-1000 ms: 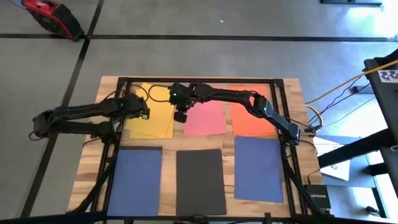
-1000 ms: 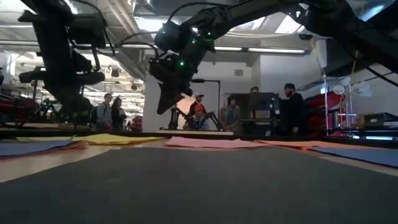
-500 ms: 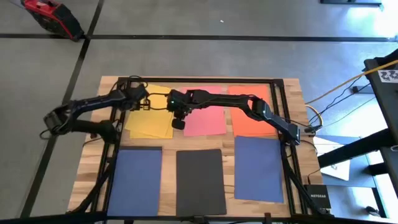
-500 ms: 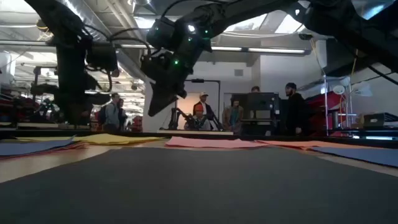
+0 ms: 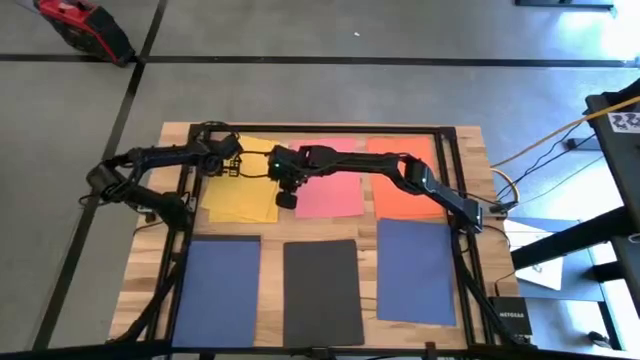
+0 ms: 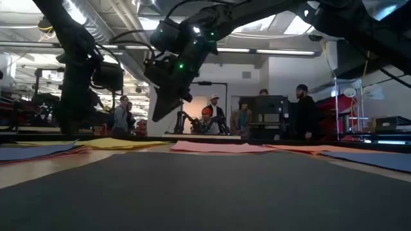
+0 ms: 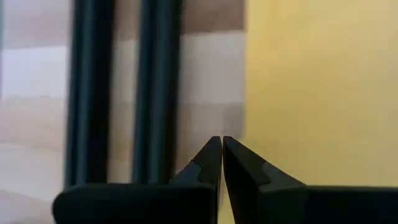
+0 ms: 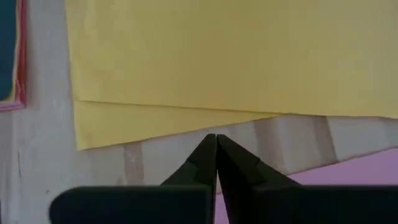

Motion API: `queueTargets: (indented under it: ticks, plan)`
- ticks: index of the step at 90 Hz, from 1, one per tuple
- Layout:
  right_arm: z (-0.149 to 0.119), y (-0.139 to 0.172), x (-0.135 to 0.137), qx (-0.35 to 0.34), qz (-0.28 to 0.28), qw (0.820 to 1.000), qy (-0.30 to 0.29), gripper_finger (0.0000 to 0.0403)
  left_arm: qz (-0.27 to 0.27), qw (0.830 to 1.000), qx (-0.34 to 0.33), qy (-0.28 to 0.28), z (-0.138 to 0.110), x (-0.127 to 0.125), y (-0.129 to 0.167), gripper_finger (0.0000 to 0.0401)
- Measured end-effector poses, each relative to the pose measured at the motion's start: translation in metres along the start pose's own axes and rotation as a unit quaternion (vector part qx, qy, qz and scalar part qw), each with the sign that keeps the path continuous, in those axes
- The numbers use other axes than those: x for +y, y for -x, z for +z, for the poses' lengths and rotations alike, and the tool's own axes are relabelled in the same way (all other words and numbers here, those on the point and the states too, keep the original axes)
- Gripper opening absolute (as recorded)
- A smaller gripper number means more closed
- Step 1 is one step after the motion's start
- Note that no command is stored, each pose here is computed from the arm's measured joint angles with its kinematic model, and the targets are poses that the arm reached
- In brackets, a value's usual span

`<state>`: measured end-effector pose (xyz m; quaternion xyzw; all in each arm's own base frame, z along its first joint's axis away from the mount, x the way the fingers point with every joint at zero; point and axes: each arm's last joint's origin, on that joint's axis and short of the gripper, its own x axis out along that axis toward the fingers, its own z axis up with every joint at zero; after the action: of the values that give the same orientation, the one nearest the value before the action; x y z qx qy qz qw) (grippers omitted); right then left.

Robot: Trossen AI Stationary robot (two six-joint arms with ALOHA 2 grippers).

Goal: Organize paper
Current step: Stack the yellow paper on the top of the yellow paper

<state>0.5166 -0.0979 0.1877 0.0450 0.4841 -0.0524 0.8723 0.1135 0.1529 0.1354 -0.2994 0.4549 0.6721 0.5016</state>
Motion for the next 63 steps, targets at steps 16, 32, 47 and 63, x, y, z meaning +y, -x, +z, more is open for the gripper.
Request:
queueTargets:
  ticks: [16,32,47,63]
  plan:
    - [-0.001,-0.007,-0.002,-0.004,-0.018,1.0,0.0,0.0,0.001,1.0,-0.003,0.007,0.006,0.001,-0.007,0.0]
    - [-0.017,-0.037,-0.007,0.037,-0.022,0.999,-0.018,0.0,-0.012,1.0,-0.006,0.001,0.011,-0.003,-0.015,0.0]
    - [-0.019,-0.044,-0.007,0.038,-0.032,0.999,-0.018,0.0,-0.014,1.0,-0.01,-0.004,0.012,-0.007,-0.018,0.0]
    - [-0.015,-0.043,-0.019,0.017,-0.042,0.998,-0.036,0.0,-0.02,1.0,-0.016,-0.007,0.014,-0.008,-0.018,0.0]
